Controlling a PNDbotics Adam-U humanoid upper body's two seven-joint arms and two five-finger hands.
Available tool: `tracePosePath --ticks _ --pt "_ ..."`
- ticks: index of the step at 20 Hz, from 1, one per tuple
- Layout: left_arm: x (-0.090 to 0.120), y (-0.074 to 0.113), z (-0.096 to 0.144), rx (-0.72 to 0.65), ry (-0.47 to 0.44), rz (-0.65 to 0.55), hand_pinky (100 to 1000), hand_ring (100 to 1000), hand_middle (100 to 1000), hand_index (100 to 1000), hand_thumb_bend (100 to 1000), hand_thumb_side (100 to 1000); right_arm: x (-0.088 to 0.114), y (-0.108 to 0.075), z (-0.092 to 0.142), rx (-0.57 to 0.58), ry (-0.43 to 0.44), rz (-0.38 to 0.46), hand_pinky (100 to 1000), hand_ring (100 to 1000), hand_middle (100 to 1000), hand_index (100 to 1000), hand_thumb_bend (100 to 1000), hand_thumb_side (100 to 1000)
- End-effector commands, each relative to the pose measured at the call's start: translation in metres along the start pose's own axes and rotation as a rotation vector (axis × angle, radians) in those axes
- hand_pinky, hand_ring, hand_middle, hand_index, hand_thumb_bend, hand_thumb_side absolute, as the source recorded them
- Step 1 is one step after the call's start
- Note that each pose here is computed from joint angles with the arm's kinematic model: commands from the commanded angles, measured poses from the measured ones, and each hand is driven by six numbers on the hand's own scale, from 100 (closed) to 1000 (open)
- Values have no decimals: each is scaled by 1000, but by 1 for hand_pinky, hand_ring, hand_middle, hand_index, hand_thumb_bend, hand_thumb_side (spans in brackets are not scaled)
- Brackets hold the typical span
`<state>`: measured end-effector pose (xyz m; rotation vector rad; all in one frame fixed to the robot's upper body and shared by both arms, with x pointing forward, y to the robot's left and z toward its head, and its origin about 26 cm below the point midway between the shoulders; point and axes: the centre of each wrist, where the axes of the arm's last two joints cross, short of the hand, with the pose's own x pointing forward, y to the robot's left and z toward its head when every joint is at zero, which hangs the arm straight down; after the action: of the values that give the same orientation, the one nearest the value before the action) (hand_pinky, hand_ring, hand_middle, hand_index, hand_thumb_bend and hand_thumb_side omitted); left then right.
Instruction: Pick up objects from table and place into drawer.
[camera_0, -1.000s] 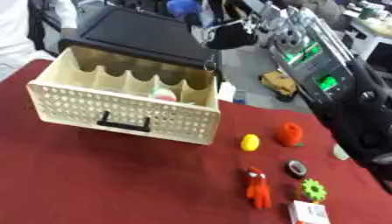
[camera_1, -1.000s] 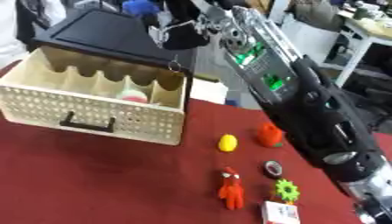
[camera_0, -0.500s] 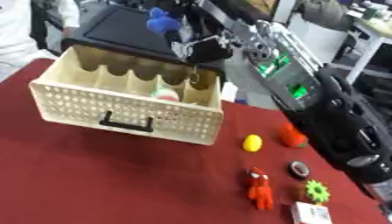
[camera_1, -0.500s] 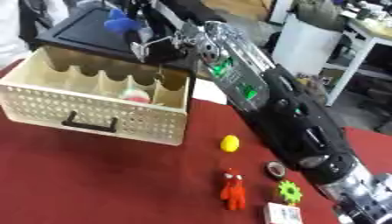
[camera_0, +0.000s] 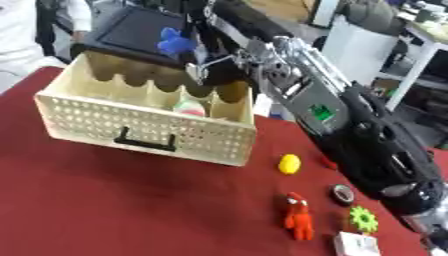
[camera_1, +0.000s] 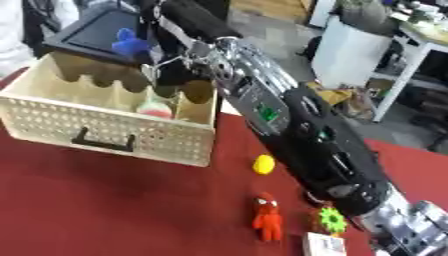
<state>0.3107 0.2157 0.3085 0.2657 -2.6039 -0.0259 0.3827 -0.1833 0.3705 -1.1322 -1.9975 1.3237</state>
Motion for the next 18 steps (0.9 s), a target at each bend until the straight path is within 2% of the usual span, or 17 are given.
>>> tracePosePath --ticks 1,3,5,8,10,12,18 --pt "7 1 -4 -2 -26 2 241 159 198 767 100 1000 1 -12 -2 -20 12 39 199 378 276 405 100 125" --pt "7 1 -4 -1 -26 3 241 160 198 766 100 1000 1 -10 -2 -14 24 57 236 403 304 432 100 119" --pt "7 1 -4 -1 -25 4 241 160 199 766 100 1000 2 -9 -2 2 28 73 347 479 389 520 100 100" --pt "6 1 -4 1 -24 4 241 160 199 766 100 1000 2 -10 -1 34 24 94 585 650 537 695 100 218" --pt "6 1 -4 1 -23 4 241 160 199 766 100 1000 1 -11 0 52 22 115 686 752 650 782 100 317" --pt "6 1 -4 2 -23 4 241 160 198 766 100 1000 0 -11 0 68 25 131 716 774 685 804 100 352" --pt "6 1 -4 3 -21 4 240 159 197 765 100 1000 -1 -13 1 77 22 143 729 789 720 826 100 413"
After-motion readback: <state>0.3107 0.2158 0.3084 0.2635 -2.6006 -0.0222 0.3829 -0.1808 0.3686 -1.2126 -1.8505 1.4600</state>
